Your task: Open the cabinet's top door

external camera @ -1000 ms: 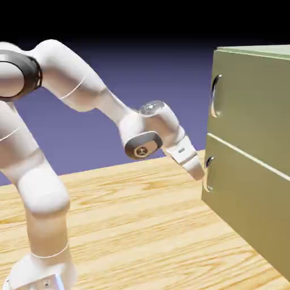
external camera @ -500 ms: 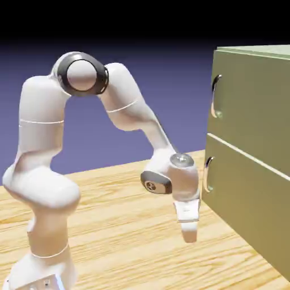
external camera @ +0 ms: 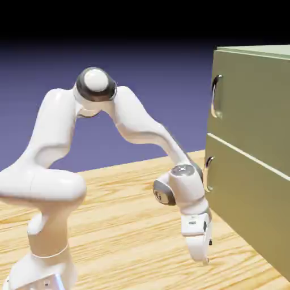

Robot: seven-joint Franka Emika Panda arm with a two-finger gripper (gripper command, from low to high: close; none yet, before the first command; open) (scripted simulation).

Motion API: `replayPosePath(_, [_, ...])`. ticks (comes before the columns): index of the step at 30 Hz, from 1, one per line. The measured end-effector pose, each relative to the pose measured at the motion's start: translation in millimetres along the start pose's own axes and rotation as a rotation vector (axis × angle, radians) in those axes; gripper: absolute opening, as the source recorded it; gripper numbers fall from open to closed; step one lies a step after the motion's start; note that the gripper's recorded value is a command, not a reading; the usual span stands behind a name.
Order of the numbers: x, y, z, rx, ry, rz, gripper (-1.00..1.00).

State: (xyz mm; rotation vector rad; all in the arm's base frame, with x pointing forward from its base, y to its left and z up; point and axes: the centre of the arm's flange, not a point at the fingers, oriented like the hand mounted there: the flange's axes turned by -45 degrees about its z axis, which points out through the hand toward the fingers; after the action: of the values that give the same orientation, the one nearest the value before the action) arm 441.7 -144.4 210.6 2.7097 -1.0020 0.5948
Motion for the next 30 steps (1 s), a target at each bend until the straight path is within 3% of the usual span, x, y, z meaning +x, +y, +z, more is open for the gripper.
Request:
replayPosePath(6, [38,-30,-51,0.040,0.263,-0.022,0.00])
replayPosePath(13, [61,-103,-148,0.202,0.612,-0.114,0.00])
replayPosePath(23, [-5,-238,-336,0.631,1.091,-0.350,0.00])
replayPosePath(28, [28,-268,-322,0.631,1.091,-0.350,0.00])
replayPosePath(29, [30,-269,-321,0.631,1.091,-0.350,-1.00])
replayPosePath(30, [30,-269,-321,0.631,1.091,-0.350,-1.00])
